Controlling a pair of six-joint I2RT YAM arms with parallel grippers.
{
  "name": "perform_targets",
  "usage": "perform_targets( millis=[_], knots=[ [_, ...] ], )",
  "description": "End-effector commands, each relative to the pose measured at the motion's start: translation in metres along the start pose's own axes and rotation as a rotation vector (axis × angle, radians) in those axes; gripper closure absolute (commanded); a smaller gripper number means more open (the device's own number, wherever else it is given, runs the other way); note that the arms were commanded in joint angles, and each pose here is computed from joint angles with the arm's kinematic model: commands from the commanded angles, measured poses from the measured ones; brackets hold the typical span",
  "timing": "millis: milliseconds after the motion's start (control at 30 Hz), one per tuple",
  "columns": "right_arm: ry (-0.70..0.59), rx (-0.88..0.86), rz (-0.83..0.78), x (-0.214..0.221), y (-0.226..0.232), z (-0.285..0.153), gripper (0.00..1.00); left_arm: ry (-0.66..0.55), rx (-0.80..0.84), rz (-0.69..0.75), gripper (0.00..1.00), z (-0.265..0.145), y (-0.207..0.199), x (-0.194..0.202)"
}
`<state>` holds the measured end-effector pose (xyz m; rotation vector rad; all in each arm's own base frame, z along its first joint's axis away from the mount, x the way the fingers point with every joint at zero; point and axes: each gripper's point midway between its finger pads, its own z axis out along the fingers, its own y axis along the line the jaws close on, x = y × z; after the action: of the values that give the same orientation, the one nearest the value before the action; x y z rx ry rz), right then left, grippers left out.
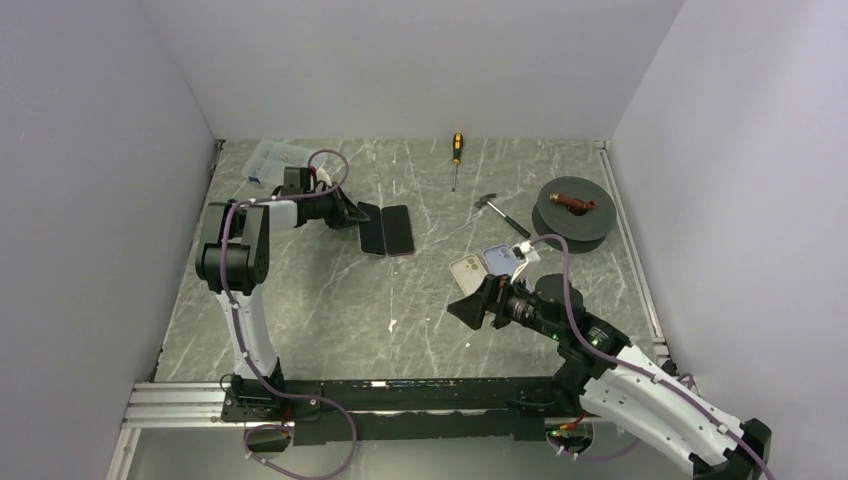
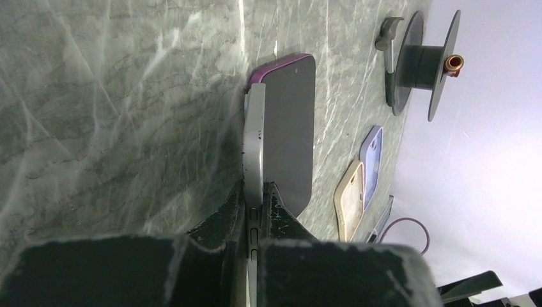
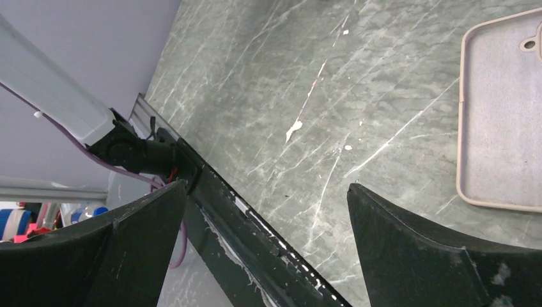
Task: Take the phone out of the phone case
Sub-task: Place the phone at the center of the board.
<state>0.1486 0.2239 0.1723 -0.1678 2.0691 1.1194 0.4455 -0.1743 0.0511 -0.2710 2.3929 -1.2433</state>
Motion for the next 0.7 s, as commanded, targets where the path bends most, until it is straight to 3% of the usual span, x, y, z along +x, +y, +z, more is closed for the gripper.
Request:
perform_targets(
  millis=[0,100,200,667],
  knots=[
    [-0.012,-0.082,-0.013,-0.011,0.014,-0.001,0.01,-0.021,0.01,0.053,0.94,-0.001,0.001,-0.011],
    [-0.009,-0.07,-0.017,-0.01,0.01,0.001,0.01,-0.021,0.002,0.055,0.78,-0.005,0.004,-0.013],
    [-0.006,-0.052,-0.013,-0.008,0.004,0.002,0.01,-0.015,-0.005,0.066,0.71,-0.008,0.005,-0.015],
    [0.008,-0.033,-0.008,-0.01,0.001,0.004,0.01,-0.009,-0.065,0.095,0.61,-0.021,0.009,-0.018]
  ],
)
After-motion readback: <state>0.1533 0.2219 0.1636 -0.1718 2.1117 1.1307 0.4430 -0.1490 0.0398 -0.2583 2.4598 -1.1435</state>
